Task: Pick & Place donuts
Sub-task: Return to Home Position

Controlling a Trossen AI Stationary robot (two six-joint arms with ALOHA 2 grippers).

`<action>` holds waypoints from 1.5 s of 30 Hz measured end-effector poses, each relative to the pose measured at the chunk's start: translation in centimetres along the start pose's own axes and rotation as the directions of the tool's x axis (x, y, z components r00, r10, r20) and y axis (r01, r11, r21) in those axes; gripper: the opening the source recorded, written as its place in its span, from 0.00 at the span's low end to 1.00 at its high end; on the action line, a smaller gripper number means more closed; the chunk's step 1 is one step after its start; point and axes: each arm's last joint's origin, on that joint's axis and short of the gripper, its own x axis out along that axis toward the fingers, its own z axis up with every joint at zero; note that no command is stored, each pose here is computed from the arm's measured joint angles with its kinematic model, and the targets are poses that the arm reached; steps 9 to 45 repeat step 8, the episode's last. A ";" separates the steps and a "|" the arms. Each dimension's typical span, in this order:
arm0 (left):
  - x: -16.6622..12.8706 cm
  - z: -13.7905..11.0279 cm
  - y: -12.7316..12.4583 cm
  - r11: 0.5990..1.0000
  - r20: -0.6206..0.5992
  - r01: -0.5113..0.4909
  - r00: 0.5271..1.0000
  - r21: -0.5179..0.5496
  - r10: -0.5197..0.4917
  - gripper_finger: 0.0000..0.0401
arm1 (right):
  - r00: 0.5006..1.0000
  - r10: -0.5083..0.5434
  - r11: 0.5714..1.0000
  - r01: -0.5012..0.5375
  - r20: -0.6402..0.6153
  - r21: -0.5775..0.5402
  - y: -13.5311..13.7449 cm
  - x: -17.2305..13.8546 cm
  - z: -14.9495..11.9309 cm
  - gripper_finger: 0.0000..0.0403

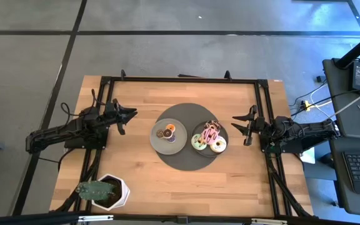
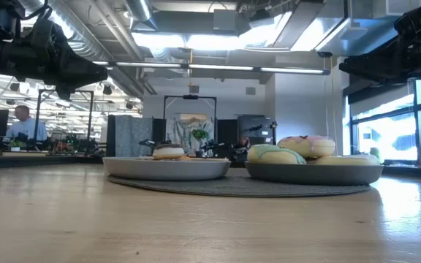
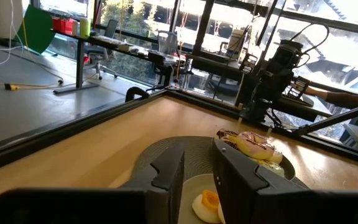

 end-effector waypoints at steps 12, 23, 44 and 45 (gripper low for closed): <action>0.0 0.0 0.0 1.000 0.000 0.000 1.000 0.000 0.000 0.20 | 1.000 0.000 1.000 0.000 0.000 0.000 0.0 0.0 0.0 0.35; 0.0 0.0 0.0 1.000 0.000 0.000 1.000 0.000 0.000 0.20 | 1.000 0.000 1.000 0.000 0.000 0.000 0.0 0.0 0.0 0.35; 0.0 0.0 0.0 1.000 0.000 0.000 1.000 0.000 0.000 0.20 | 1.000 0.000 1.000 0.000 0.000 0.000 0.0 0.0 0.0 0.35; 0.0 0.0 0.0 1.000 0.000 0.000 1.000 0.000 0.000 0.20 | 1.000 0.000 1.000 0.000 0.000 0.000 0.0 0.0 0.0 0.35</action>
